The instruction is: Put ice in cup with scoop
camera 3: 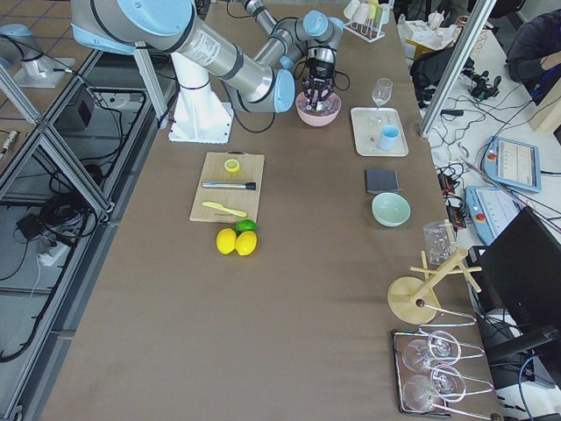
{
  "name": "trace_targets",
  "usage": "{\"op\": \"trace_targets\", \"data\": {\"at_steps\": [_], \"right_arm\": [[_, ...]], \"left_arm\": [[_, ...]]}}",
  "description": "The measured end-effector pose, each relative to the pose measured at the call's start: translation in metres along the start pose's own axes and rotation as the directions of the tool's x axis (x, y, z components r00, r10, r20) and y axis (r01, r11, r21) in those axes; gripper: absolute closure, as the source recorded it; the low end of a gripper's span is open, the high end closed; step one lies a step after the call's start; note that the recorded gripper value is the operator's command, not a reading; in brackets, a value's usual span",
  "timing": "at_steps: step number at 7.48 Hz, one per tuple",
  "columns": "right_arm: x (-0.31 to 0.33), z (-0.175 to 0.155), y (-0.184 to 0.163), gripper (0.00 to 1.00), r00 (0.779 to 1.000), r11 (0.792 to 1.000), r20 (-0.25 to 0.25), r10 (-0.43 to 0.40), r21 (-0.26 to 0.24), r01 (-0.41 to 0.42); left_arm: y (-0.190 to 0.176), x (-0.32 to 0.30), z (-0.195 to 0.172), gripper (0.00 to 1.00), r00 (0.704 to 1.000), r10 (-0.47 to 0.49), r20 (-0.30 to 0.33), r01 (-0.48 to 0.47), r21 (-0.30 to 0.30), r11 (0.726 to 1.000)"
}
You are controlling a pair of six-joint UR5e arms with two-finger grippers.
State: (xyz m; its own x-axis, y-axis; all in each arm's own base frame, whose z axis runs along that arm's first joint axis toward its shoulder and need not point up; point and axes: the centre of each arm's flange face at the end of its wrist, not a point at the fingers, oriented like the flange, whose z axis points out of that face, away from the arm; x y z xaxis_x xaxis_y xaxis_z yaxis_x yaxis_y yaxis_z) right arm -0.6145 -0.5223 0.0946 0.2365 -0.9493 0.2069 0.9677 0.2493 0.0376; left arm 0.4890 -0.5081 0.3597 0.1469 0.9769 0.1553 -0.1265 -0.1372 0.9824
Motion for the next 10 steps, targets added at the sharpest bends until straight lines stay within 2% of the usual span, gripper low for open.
{"op": "trace_targets", "data": {"at_steps": [4,8,10], "right_arm": [[-0.002,-0.003,0.001,1.00,1.000,0.998,-0.017,-0.015,0.054,0.015],[0.002,0.015,-0.005,1.00,1.000,0.997,-0.021,-0.020,0.072,0.021],[-0.002,0.012,-0.005,1.00,1.000,0.993,-0.008,-0.026,0.114,0.027]], "left_arm": [[0.000,0.000,0.000,0.03,1.000,0.000,0.000,0.000,0.000,1.000],[0.002,0.001,0.000,0.03,1.000,-0.002,-0.001,0.002,-0.003,1.000],[0.002,0.001,0.000,0.03,1.000,-0.002,-0.001,0.002,-0.004,1.000]]}}
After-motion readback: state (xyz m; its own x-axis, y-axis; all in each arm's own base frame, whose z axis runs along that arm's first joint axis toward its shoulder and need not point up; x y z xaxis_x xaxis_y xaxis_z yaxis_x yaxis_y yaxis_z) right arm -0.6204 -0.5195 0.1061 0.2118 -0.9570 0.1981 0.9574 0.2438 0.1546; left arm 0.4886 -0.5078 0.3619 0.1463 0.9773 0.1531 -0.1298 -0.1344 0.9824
